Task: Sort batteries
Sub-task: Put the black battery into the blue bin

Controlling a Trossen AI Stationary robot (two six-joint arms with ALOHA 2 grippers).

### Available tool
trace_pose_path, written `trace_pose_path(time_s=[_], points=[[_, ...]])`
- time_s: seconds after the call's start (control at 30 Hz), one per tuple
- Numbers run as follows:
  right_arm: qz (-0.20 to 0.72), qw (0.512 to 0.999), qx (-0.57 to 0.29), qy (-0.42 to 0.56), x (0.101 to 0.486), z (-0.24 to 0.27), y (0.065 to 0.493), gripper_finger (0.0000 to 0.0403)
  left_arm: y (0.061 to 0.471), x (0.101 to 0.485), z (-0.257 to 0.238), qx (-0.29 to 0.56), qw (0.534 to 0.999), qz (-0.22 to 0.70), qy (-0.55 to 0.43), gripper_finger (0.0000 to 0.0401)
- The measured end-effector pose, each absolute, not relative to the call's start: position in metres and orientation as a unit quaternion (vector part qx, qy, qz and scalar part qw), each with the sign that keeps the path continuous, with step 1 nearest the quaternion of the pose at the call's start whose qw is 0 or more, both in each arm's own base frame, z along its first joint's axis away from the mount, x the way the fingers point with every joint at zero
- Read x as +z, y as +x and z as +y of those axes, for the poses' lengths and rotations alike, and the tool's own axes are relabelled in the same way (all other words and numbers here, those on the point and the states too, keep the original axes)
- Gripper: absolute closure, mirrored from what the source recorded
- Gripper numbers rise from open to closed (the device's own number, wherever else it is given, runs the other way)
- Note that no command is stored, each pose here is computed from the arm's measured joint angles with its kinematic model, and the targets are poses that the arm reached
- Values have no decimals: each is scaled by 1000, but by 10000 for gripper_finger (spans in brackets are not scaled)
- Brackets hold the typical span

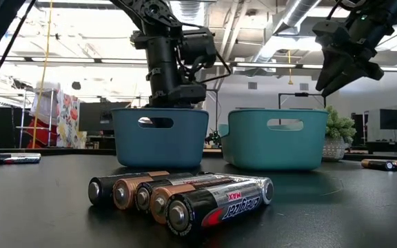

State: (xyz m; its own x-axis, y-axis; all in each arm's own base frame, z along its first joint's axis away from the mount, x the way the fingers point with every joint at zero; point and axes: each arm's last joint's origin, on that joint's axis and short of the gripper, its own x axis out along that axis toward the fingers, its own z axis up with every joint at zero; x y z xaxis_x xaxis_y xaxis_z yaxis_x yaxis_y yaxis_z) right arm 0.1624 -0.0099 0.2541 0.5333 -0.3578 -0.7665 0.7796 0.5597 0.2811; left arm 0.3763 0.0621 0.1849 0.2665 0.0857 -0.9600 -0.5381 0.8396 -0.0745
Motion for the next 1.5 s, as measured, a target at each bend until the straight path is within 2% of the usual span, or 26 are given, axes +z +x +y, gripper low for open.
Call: trace_pose_path(time_s=[0.2,0.4,0.53,0.83,0.97,1.2,1.5], points=[[336,818,-346,314,254,-9,162,275,368,206,67,202,777,551,-230,272],[336,818,-347,314,254,-9,162,275,348,256,63,211,812,491,-236,272],[335,818,-347,315,254,-9,163,275,320,292,57,265,818,464,-215,272],[332,818,-346,317,255,-9,163,275,238,338,43,386,760,468,-232,272],[331,819,-346,317,255,-9,163,275,209,327,31,427,733,466,-252,272],[328,820,-345,318,255,-9,164,275,159,280,12,453,698,445,-329,272],[322,822,-343,321,256,-9,165,275,134,226,7,436,663,502,-344,272]])
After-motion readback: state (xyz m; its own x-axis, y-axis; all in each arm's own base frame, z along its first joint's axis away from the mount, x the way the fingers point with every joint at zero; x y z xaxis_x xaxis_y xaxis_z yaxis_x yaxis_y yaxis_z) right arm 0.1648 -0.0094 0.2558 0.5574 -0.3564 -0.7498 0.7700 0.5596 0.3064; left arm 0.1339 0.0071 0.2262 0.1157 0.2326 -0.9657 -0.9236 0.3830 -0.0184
